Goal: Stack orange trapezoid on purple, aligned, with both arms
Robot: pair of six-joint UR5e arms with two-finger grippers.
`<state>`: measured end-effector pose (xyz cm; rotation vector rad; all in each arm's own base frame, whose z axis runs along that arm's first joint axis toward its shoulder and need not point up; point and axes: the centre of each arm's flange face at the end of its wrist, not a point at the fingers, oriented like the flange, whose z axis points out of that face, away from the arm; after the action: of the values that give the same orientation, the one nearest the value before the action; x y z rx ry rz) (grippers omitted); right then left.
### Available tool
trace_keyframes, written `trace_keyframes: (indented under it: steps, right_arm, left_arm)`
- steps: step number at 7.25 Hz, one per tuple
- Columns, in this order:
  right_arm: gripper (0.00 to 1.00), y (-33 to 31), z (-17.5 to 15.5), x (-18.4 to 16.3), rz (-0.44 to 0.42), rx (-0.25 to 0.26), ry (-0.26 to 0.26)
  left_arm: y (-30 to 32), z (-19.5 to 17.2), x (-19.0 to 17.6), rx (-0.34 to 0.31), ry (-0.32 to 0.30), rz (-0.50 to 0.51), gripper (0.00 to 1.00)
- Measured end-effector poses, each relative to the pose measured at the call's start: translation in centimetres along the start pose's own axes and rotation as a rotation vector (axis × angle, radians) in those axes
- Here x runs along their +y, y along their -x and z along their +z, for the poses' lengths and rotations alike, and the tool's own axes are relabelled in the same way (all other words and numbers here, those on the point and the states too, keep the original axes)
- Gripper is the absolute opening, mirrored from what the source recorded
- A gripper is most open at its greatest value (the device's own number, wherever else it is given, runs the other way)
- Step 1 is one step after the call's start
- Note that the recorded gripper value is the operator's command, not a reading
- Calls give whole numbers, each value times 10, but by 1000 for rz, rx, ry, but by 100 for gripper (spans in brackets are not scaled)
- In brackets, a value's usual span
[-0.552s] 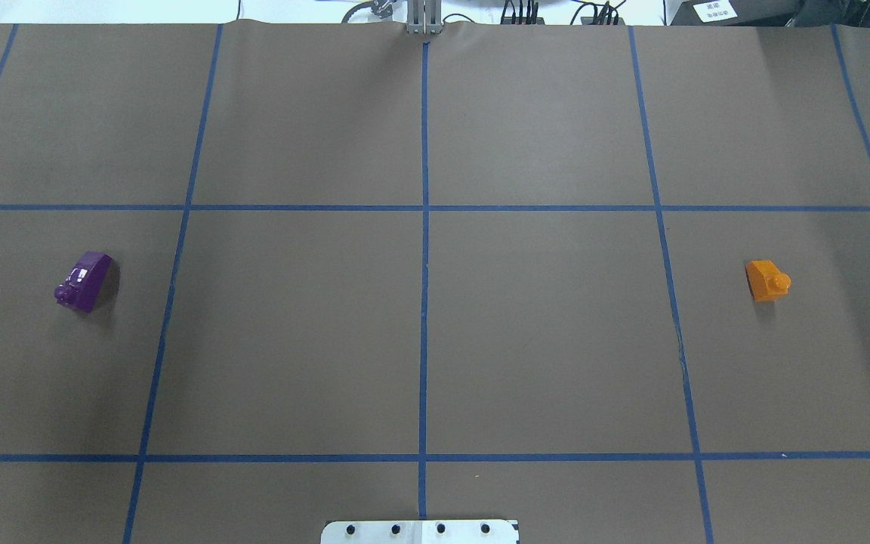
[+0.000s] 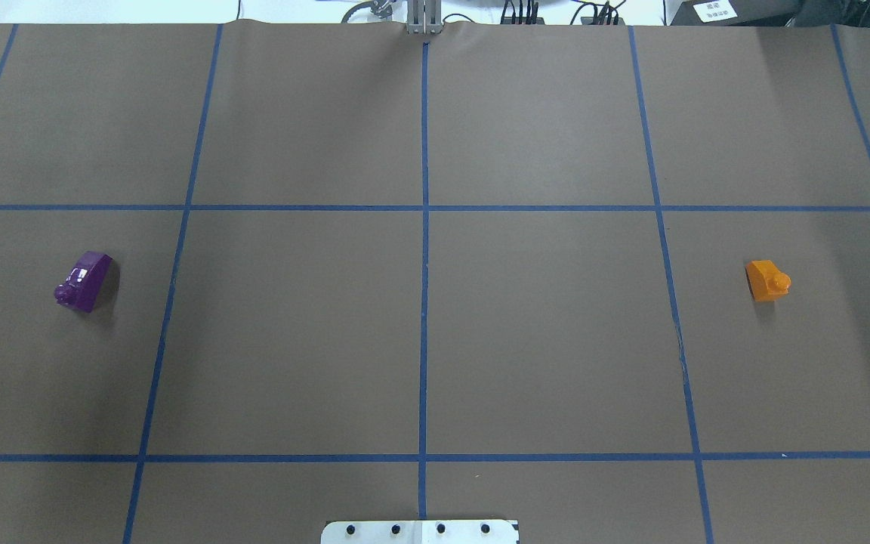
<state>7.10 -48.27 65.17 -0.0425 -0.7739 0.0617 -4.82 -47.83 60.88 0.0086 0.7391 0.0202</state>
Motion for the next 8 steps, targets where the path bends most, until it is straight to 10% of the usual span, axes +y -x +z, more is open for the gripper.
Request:
trace_keyframes:
  steps: [4,8]
  right_arm:
    - [100,5,-4,-1,-5,-3,-9]
    - [100,6,-5,0,-7,-5,-10]
  left_arm:
    - [-84,-29,-18,31,-89,154,100]
    - [-171,24,-22,111,-75,114,100]
